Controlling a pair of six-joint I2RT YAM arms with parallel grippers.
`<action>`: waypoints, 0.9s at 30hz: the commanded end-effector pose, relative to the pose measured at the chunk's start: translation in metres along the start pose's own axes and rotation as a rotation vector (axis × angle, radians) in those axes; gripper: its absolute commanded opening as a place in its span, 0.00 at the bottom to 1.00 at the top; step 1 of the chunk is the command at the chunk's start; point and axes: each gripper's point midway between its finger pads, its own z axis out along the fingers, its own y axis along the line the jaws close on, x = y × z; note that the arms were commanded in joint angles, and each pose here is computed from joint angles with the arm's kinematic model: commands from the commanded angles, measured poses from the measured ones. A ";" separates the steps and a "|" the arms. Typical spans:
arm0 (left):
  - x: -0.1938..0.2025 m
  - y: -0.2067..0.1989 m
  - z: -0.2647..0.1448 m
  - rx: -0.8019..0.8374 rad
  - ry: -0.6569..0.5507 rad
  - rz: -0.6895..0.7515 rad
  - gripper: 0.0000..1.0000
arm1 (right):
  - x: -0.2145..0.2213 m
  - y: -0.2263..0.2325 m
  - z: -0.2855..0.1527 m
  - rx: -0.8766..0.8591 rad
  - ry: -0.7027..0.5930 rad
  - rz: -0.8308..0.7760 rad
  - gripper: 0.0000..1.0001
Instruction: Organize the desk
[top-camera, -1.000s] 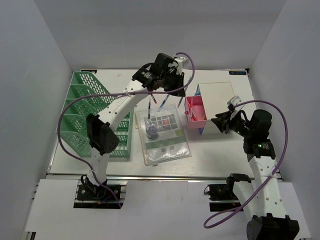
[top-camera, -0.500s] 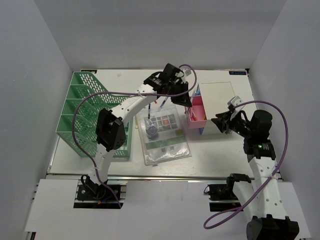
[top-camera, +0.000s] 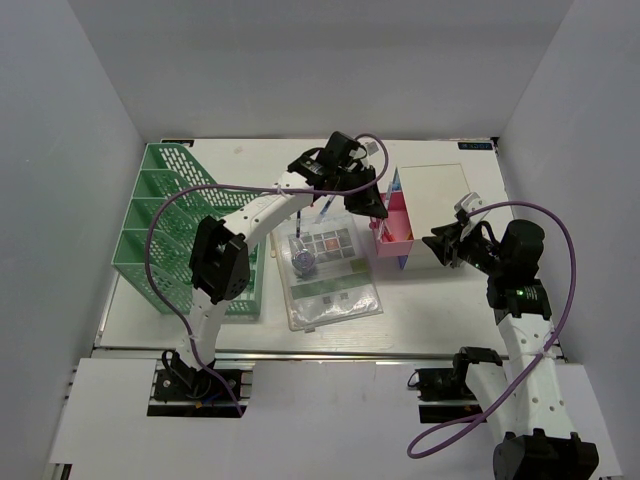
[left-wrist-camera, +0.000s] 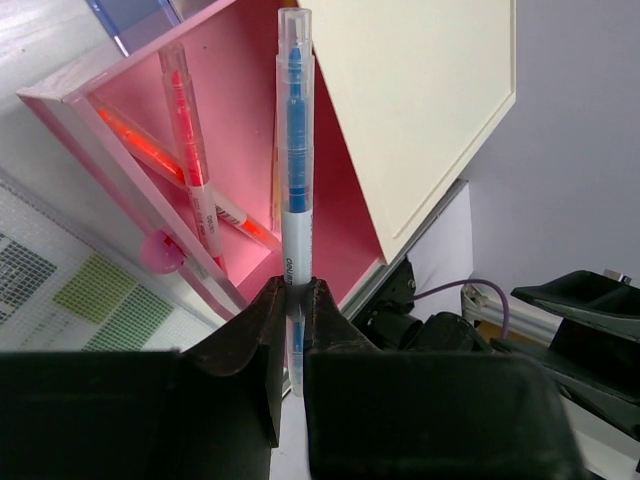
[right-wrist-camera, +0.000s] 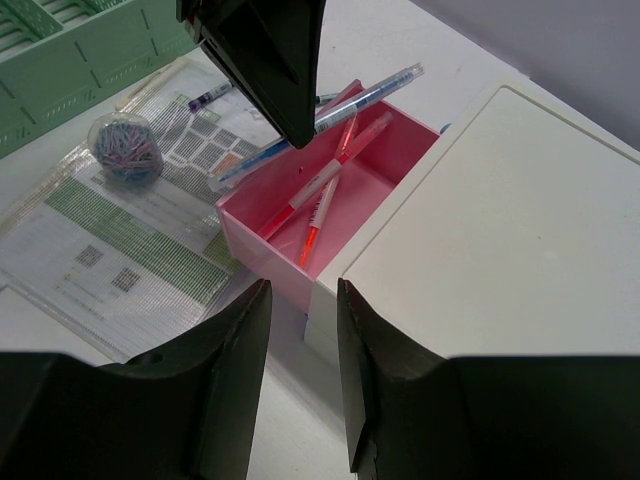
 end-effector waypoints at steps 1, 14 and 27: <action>-0.006 -0.033 -0.027 0.060 -0.025 0.012 0.01 | -0.009 -0.002 0.000 0.008 -0.027 -0.037 0.39; -0.005 -0.026 -0.016 0.046 0.001 -0.006 0.05 | -0.008 -0.001 0.000 0.005 -0.028 -0.039 0.39; 0.006 -0.028 0.004 0.063 0.028 -0.013 0.14 | -0.008 -0.002 0.000 0.008 -0.026 -0.039 0.39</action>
